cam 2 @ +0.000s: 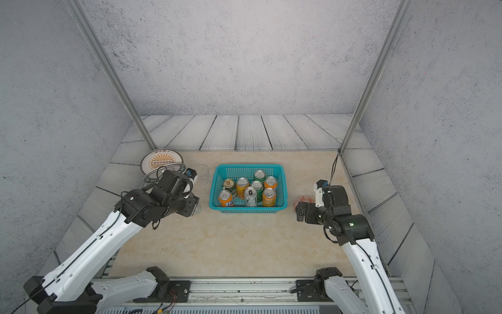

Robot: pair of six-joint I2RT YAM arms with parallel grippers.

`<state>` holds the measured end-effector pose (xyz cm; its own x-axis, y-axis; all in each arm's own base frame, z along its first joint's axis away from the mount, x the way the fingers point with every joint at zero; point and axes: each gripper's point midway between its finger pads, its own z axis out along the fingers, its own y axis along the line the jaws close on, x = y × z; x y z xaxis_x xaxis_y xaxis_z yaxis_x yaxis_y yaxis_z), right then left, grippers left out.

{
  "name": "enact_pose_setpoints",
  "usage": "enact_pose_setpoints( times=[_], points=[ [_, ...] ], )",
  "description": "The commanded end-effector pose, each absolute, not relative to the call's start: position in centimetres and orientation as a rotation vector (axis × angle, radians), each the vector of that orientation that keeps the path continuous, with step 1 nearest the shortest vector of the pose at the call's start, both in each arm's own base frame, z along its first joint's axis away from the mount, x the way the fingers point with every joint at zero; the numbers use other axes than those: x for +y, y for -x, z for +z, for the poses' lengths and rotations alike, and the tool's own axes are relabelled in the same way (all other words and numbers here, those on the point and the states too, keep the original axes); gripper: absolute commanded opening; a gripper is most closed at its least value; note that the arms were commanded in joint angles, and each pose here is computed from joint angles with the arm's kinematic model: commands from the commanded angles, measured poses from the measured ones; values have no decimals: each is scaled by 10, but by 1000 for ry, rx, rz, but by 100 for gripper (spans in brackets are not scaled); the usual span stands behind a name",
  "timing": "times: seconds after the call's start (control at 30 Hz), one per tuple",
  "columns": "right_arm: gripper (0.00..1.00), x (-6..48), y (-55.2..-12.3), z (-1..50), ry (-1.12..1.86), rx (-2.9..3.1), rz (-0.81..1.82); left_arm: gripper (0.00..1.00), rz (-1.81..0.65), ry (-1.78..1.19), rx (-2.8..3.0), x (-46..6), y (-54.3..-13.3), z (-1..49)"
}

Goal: Take out the drinks from the basket
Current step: Place the drink at the center of the board.

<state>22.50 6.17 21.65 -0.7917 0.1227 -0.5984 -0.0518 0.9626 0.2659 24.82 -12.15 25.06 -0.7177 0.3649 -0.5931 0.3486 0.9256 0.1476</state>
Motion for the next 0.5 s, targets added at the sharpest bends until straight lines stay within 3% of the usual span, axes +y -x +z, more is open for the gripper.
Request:
enact_pose_setpoints(
  times=[0.0,0.47],
  points=[
    [99,58,-222,219,-48,2456,333,36,-79,-419,2378,-130,-257,257],
    [99,58,-222,219,-49,2459,332,37,-114,-380,2537,-133,-261,178]
  ],
)
